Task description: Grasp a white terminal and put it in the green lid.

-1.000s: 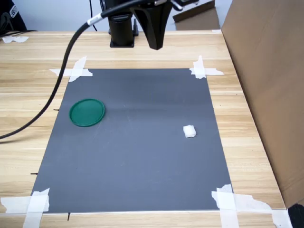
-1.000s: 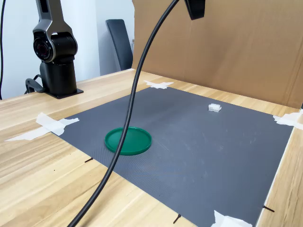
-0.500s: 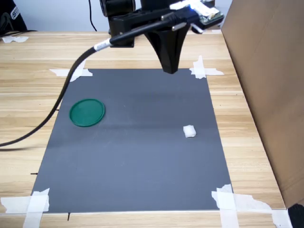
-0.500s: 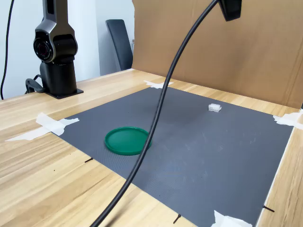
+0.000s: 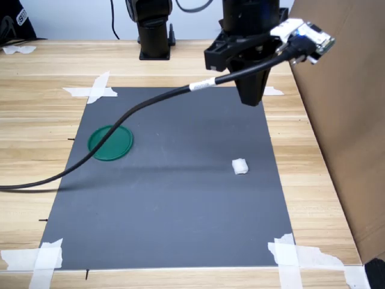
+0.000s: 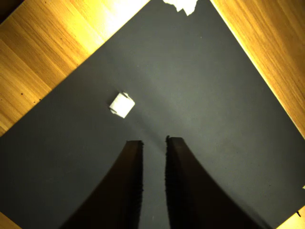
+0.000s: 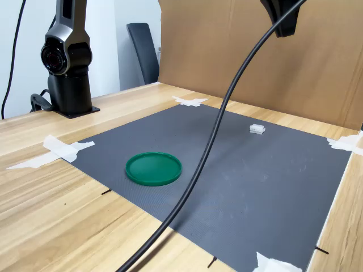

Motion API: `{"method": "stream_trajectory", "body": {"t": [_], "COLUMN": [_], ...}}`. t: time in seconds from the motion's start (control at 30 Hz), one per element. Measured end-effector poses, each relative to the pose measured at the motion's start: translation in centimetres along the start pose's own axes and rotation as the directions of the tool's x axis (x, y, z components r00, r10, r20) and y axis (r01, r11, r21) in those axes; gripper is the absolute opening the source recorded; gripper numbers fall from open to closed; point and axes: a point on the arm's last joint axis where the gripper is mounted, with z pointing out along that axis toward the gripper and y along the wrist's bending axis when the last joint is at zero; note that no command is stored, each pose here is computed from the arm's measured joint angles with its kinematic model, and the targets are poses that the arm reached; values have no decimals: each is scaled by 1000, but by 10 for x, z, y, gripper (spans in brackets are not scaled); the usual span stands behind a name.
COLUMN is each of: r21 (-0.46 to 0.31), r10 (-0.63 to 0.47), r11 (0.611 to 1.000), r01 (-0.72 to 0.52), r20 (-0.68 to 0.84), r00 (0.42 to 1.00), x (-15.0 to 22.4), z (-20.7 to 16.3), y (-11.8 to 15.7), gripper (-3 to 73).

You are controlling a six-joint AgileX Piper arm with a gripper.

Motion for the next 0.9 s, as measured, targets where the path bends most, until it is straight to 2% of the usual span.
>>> {"method": "stream_trajectory", "body": {"t": [0.07, 0.13, 0.2, 0.23, 0.3, 0.47, 0.9], "r21": [4, 0, 2, 4, 2, -19, -35], "r10": [-2, 1, 8, 13, 17, 26, 15], "r11": [1000, 1000, 1000, 1000, 1000, 999, 999], "r01": [2, -1, -8, -13, -16, -26, -16], "r20": [7, 1, -12, -23, -30, -27, -21], "r00": [1000, 1000, 1000, 1000, 999, 999, 1000], "x": [-2, -2, -2, -2, -3, -5, -19], "z": [-1, 3, 8, 12, 15, 20, 42], "y": [-1, -1, -2, -3, -3, -2, -8], "gripper": [135, 266, 358, 441, 522, 579, 579]}}
